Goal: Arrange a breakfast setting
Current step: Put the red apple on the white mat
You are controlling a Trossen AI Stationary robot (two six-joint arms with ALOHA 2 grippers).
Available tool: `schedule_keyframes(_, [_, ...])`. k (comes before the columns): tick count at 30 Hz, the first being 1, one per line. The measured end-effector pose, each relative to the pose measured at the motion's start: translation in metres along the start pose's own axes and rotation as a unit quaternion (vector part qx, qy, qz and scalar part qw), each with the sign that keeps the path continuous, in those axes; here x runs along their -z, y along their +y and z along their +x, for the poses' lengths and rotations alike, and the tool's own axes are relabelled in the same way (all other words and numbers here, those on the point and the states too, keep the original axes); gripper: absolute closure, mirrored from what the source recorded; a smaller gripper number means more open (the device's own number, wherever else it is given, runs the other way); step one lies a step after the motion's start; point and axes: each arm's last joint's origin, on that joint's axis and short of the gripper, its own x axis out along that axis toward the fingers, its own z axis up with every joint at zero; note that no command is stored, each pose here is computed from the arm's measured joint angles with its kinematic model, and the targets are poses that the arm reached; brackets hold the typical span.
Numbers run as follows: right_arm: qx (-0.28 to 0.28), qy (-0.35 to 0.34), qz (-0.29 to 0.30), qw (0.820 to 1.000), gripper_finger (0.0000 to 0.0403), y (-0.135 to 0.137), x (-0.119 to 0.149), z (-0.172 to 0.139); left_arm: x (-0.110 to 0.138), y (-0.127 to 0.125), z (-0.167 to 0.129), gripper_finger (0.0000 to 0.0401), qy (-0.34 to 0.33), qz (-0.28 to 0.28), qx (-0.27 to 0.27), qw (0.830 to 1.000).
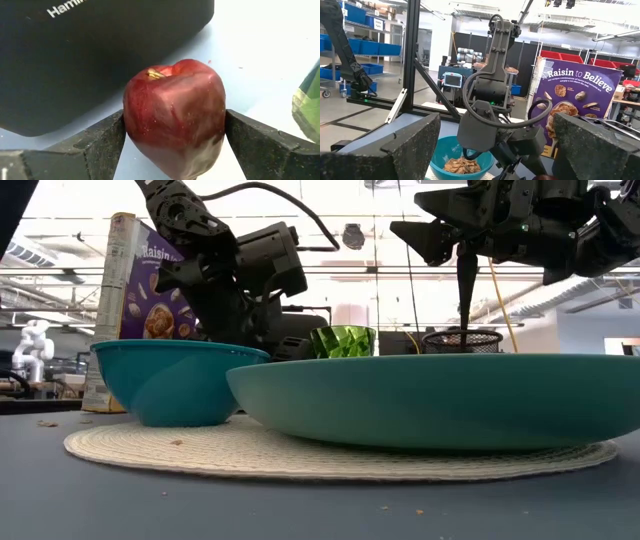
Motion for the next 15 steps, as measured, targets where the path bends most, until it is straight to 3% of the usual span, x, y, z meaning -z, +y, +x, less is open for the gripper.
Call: schedule_keyframes(15, [0.000, 0.000, 0.000, 1.000, 0.0023, 0.0000, 0.0000, 0.0000, 0.0025, -0.0016, 0.0003, 0.0071, 0.033, 0.004, 0.025, 0.999])
